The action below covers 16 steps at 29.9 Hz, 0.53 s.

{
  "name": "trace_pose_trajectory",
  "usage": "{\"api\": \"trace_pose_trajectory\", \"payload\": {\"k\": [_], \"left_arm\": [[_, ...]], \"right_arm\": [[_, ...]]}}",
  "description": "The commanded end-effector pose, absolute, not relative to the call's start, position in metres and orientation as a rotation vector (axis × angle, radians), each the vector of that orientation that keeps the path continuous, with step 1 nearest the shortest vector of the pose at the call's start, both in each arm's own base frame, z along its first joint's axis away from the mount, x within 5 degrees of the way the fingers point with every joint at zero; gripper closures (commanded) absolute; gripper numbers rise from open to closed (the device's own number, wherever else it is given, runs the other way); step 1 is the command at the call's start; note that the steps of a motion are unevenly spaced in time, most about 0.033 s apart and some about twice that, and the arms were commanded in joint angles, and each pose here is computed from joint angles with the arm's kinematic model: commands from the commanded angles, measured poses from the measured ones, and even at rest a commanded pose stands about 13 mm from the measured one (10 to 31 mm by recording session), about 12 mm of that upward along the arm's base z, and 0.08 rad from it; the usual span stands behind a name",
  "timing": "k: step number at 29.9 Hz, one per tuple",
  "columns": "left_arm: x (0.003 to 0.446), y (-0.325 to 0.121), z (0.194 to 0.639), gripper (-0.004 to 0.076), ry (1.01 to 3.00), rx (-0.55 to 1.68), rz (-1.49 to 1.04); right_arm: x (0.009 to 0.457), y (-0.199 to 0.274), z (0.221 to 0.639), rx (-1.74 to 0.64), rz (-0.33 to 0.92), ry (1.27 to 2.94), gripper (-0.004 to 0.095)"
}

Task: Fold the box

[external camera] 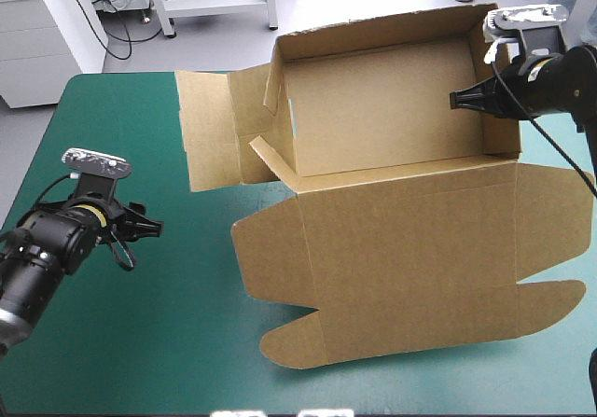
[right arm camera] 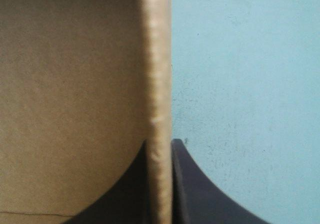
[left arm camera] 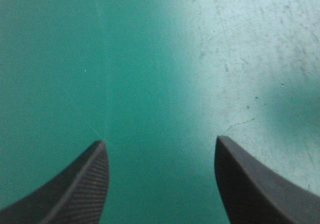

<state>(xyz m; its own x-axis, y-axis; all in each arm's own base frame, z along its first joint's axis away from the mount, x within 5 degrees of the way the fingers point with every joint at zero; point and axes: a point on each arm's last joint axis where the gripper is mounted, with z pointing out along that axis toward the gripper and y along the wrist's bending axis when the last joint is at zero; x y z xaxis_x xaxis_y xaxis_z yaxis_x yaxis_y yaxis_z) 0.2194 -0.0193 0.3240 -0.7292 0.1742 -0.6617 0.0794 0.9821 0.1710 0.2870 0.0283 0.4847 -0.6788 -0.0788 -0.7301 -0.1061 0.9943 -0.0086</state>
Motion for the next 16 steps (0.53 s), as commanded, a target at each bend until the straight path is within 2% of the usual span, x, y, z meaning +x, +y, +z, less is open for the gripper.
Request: {"api": "trace_pose_trajectory", "payload": {"k": [1, 10, 16], "left_arm": [[0.241, -0.002, 0.336, 0.0282, 2.302, 0.097, 0.057], [0.295, 0.002, 0.299, 0.0282, 2.25, -0.005, -0.506], [0.321, -0.011, 0.28, 0.0282, 2.19, -0.002, -0.779]], "right_arm": [[0.271, 0.026, 0.503, -0.114, 0.062, 2.258, 0.0926], [0.271, 0.026, 0.503, -0.115, 0.067, 2.258, 0.0926], [0.27, 0.034, 0.503, -0.153, 0.166, 2.254, 0.0926]]}}
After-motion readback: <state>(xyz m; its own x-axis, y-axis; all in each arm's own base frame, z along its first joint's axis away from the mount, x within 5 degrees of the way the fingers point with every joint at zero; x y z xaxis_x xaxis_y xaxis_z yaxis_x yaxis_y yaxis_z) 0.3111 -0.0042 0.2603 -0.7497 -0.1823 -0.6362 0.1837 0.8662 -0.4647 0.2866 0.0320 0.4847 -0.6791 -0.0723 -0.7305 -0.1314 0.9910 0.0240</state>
